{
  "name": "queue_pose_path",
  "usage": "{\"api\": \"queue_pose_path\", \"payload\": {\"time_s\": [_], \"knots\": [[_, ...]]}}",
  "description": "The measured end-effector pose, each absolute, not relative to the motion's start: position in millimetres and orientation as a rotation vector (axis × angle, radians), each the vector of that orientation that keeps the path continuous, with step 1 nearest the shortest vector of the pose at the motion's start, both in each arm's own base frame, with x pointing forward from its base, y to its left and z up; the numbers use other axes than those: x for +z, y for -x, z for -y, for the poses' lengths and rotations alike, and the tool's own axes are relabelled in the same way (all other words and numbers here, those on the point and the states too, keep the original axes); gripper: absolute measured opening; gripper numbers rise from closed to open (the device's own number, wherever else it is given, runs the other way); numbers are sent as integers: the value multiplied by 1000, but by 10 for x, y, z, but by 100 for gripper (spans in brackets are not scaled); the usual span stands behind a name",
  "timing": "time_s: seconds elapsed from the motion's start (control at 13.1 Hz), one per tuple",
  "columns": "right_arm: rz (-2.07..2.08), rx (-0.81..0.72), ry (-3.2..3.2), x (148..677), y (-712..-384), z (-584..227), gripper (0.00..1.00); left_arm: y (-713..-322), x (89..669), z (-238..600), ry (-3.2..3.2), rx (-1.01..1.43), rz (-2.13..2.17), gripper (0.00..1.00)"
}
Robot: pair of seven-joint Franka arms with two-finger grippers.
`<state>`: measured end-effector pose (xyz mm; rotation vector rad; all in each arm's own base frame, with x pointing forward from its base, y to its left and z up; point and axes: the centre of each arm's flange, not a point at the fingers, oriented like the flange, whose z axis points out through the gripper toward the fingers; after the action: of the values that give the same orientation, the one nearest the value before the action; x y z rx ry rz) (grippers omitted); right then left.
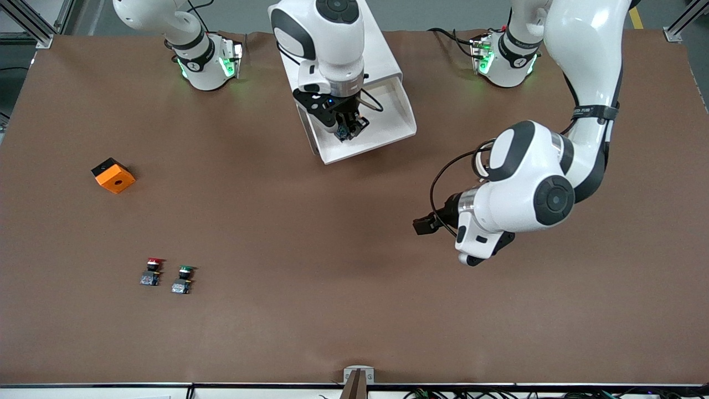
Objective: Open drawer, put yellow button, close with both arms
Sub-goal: 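Carry the yellow button over the open drawer with the right gripper, then lower the button into the drawer and open the right gripper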
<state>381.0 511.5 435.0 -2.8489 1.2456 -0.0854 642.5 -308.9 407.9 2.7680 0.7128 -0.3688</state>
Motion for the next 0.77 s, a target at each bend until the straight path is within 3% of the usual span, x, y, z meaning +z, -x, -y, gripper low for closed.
{"api": "queue_pose_path", "payload": {"time_s": [0.54,0.77], "knots": [[-1217,-85,2858,4339,-3633,-5270,42,-6212,4203,3304,-2845,-148,-666,100],[-1197,-90,2847,4417,-3610,-5339,55,-6082,4139,3391,-2859,-130,-649,100]]}}
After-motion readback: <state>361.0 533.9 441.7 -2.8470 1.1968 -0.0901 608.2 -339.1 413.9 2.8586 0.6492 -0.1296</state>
